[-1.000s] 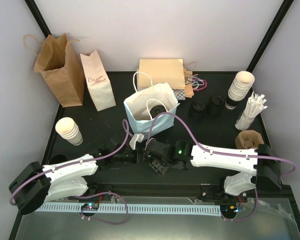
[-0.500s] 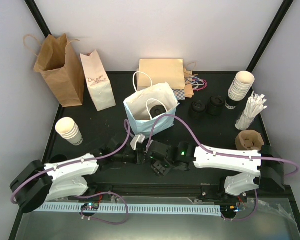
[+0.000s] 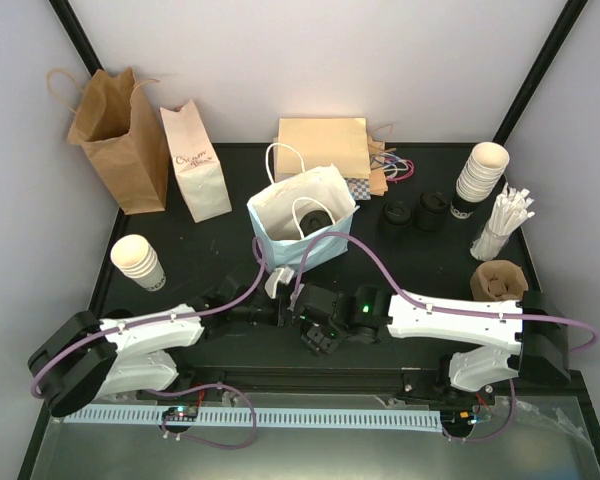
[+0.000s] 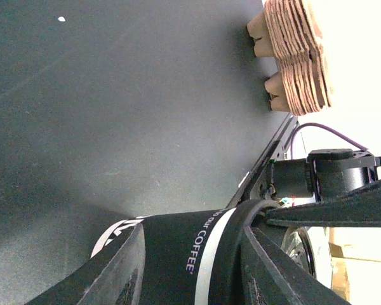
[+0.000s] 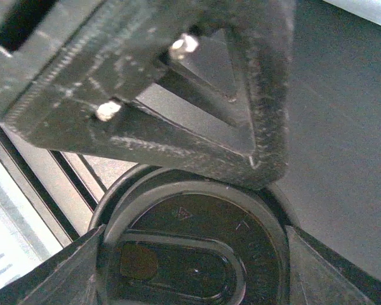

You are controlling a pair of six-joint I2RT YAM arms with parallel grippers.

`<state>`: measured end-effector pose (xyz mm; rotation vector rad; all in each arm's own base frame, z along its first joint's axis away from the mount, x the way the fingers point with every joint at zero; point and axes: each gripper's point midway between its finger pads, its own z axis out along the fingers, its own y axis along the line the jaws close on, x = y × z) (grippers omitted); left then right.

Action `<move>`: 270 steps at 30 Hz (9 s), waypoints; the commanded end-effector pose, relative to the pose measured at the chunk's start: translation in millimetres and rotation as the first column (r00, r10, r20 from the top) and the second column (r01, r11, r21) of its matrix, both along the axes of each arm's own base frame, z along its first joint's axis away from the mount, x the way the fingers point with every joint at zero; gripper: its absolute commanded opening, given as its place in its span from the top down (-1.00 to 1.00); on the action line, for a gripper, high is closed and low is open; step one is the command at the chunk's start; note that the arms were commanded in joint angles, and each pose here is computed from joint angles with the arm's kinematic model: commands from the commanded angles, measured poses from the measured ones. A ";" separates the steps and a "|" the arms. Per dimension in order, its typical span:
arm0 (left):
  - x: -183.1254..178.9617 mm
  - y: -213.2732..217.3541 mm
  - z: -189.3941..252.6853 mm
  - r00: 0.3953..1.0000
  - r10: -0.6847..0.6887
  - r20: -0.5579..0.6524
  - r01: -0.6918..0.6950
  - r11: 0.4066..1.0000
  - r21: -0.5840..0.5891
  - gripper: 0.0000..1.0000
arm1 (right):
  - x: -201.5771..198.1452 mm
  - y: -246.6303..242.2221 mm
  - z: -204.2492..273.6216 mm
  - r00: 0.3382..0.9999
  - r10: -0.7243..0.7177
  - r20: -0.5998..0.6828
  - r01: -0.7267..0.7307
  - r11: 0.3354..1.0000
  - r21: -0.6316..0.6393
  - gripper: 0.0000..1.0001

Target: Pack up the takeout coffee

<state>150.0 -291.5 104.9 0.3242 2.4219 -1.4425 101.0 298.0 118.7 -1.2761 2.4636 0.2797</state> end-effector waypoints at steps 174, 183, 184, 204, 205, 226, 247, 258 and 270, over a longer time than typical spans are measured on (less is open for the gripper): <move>-20.0 28.1 29.1 0.999 0.025 -0.029 -0.025 1.000 0.019 -0.10 | 2.8 -26.1 -62.4 0.989 -0.130 -0.065 0.110 0.964 -0.243 -0.29; -21.0 25.4 -3.6 0.995 0.005 -0.098 0.005 0.994 0.107 -0.04 | 4.4 -27.7 -58.4 0.989 -0.138 -0.055 0.121 0.962 -0.243 -0.34; -21.0 26.6 -4.6 0.995 0.008 -0.097 0.003 0.993 0.115 -0.03 | 5.3 -27.7 -56.7 0.989 -0.142 -0.051 0.126 0.963 -0.240 -0.36; -18.5 37.0 -16.9 0.995 0.036 -0.093 -0.016 0.978 0.209 0.00 | 23.4 -23.4 -5.9 0.981 -0.188 0.057 0.193 0.976 -0.104 -0.91; -17.9 36.7 -16.1 0.995 0.037 -0.092 -0.017 0.978 0.208 0.00 | 23.8 -23.1 -2.7 0.980 -0.190 0.059 0.195 0.977 -0.091 -0.93; -10.7 35.7 41.1 1.000 0.031 0.004 -0.031 0.985 0.172 -0.25 | 32.2 -34.2 37.3 0.957 -0.287 0.030 0.284 0.955 0.084 -0.99; -30.1 38.1 87.0 0.972 -0.066 0.226 -0.024 0.928 0.373 -0.98 | 54.3 -59.5 46.5 0.873 -0.431 -0.229 0.487 0.803 0.345 -0.88; -38.8 18.2 87.2 0.941 -0.210 0.266 0.038 0.845 0.533 -0.98 | 60.3 -83.5 53.0 0.862 -0.481 -0.160 0.498 0.746 0.442 -1.00; -43.7 -7.4 75.1 0.923 -0.311 0.226 0.131 0.807 0.576 -0.97 | 31.7 -61.7 11.4 0.852 -0.367 -0.374 0.504 0.768 0.394 -0.90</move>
